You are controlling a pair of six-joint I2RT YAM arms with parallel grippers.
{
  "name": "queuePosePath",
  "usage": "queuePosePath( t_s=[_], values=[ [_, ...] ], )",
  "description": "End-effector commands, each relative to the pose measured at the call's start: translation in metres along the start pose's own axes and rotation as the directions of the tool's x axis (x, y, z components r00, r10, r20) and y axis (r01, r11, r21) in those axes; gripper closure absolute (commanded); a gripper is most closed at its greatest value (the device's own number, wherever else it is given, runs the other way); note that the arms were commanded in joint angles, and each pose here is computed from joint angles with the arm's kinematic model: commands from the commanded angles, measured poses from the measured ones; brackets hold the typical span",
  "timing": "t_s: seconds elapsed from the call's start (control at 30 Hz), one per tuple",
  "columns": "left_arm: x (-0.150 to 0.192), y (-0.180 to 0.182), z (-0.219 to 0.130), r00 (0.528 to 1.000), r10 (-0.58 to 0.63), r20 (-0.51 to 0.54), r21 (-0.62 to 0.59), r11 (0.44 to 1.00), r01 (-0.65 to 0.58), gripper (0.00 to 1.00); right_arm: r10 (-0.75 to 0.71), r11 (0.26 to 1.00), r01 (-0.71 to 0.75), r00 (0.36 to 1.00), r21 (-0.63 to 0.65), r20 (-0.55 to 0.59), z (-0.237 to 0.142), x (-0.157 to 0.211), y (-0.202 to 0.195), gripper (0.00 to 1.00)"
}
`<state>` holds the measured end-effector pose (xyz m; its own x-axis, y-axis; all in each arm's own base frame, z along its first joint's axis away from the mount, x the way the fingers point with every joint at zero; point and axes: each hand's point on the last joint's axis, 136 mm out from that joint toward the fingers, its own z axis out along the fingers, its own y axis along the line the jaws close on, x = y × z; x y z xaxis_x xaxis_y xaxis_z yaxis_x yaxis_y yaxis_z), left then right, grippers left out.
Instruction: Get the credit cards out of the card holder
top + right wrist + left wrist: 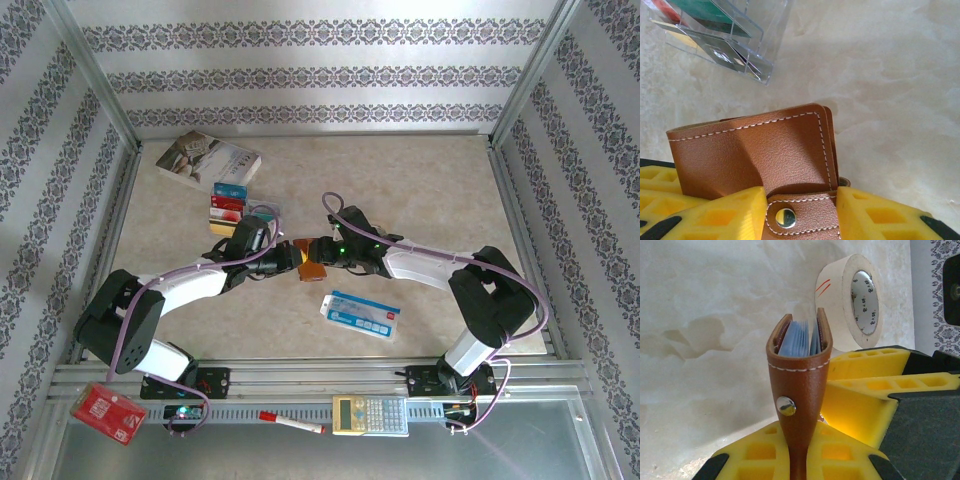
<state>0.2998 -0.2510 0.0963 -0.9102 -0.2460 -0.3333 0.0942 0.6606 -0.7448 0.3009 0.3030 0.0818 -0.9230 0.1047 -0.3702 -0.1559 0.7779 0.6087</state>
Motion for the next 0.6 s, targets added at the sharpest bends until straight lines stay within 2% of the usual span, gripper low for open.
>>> queuePosePath(
  t_s=[0.0, 0.3, 0.57],
  values=[
    [-0.008, -0.035, -0.009, 0.996, 0.087, 0.031, 0.118, 0.989, -0.09, 0.96, -0.019, 0.999, 0.018, 0.999, -0.028, -0.029, 0.003, 0.006, 0.01, 0.54],
    [-0.01, -0.037, -0.008, 0.995, 0.095, 0.041, 0.12, 0.988, -0.099, 0.96, -0.03, 1.0, 0.03, 0.999, -0.009, -0.033, 0.005, 0.008, 0.006, 0.5],
    [-0.014, -0.035, -0.009, 0.993, 0.1, 0.057, 0.093, 0.99, -0.105, 0.98, -0.083, 0.986, 0.086, 0.996, 0.143, -0.028, -0.001, 0.011, -0.019, 0.5]
  ],
)
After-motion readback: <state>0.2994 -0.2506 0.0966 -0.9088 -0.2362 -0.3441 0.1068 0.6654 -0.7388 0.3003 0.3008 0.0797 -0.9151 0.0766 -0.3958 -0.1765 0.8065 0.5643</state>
